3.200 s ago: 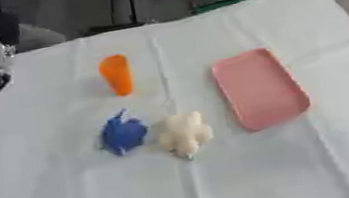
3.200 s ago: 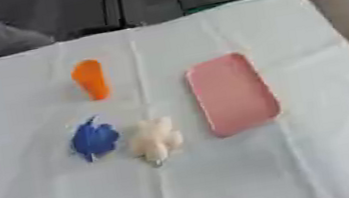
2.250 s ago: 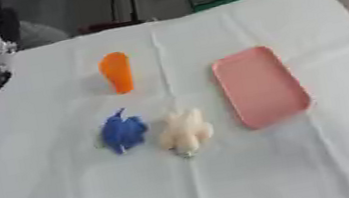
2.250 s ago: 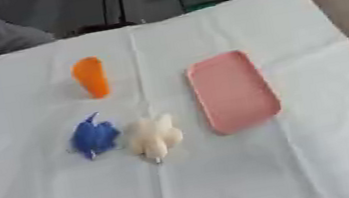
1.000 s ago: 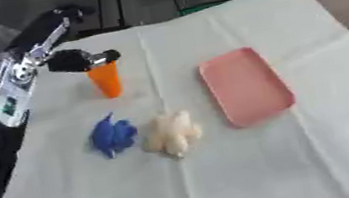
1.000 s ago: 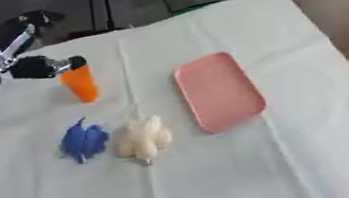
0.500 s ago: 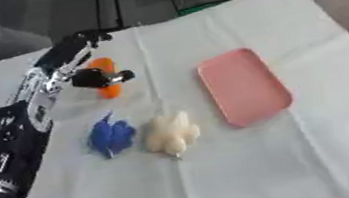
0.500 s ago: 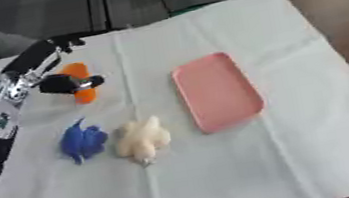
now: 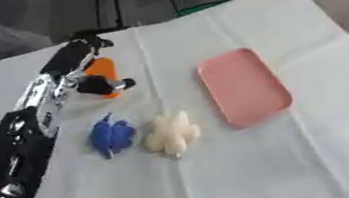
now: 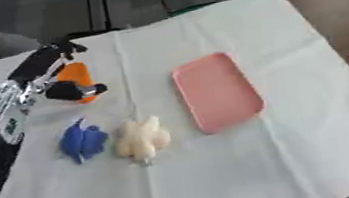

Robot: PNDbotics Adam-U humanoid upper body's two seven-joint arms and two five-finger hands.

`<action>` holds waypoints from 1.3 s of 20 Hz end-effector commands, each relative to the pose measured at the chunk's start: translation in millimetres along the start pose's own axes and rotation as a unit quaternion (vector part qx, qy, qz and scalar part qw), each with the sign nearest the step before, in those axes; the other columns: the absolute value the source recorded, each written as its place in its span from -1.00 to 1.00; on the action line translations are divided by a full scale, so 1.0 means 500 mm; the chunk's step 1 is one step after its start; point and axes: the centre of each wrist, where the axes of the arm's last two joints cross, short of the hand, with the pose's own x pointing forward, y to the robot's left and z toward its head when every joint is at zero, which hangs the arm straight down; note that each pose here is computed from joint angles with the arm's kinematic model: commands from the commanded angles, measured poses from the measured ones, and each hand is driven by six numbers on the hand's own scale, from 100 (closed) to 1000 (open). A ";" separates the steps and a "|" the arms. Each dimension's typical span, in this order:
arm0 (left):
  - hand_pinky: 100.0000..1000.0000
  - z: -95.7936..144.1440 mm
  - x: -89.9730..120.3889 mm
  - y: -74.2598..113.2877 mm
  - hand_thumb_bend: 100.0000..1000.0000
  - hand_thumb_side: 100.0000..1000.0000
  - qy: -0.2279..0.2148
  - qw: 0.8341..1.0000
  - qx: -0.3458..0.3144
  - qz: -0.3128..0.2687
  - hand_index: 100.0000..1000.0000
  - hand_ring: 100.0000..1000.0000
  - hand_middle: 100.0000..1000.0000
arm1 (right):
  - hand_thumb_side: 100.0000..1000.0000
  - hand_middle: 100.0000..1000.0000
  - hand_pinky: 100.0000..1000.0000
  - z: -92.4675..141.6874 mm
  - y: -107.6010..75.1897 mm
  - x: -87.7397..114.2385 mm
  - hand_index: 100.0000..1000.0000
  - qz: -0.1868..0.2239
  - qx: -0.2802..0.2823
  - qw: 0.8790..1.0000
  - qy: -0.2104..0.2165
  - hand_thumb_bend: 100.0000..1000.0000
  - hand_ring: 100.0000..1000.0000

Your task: Pick up objects on the table and place them in the box.

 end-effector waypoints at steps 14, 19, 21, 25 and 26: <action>-0.59 0.002 -0.010 0.015 -0.57 -0.88 0.025 0.999 0.012 0.024 0.56 -0.06 0.22 | 0.36 0.63 0.02 -0.005 -0.008 0.015 0.43 0.009 0.005 1.000 -0.012 -1.00 -0.13; -0.60 0.002 0.008 0.063 -0.84 -0.96 -0.003 0.997 0.052 0.060 0.58 -0.05 0.20 | 0.36 0.63 0.02 -0.005 -0.008 0.015 0.43 0.009 0.005 1.000 -0.011 -1.00 -0.13; -0.59 0.001 0.025 0.097 -0.85 -0.98 -0.027 0.994 0.070 0.081 0.58 -0.04 0.20 | 0.36 0.63 0.02 -0.005 -0.008 0.015 0.43 0.009 0.006 1.000 -0.011 -1.00 -0.13; -0.55 -0.006 0.081 0.158 -0.73 -0.98 -0.103 0.987 0.075 0.095 0.59 -0.01 0.21 | 0.36 0.63 0.02 -0.006 -0.007 0.015 0.43 0.008 0.008 1.000 -0.012 -1.00 -0.13; -0.54 -0.011 0.102 0.171 -0.73 -0.97 -0.129 0.985 0.069 0.090 0.59 0.00 0.22 | 0.36 0.63 0.02 -0.006 -0.007 0.015 0.43 0.008 0.010 1.000 -0.012 -1.00 -0.13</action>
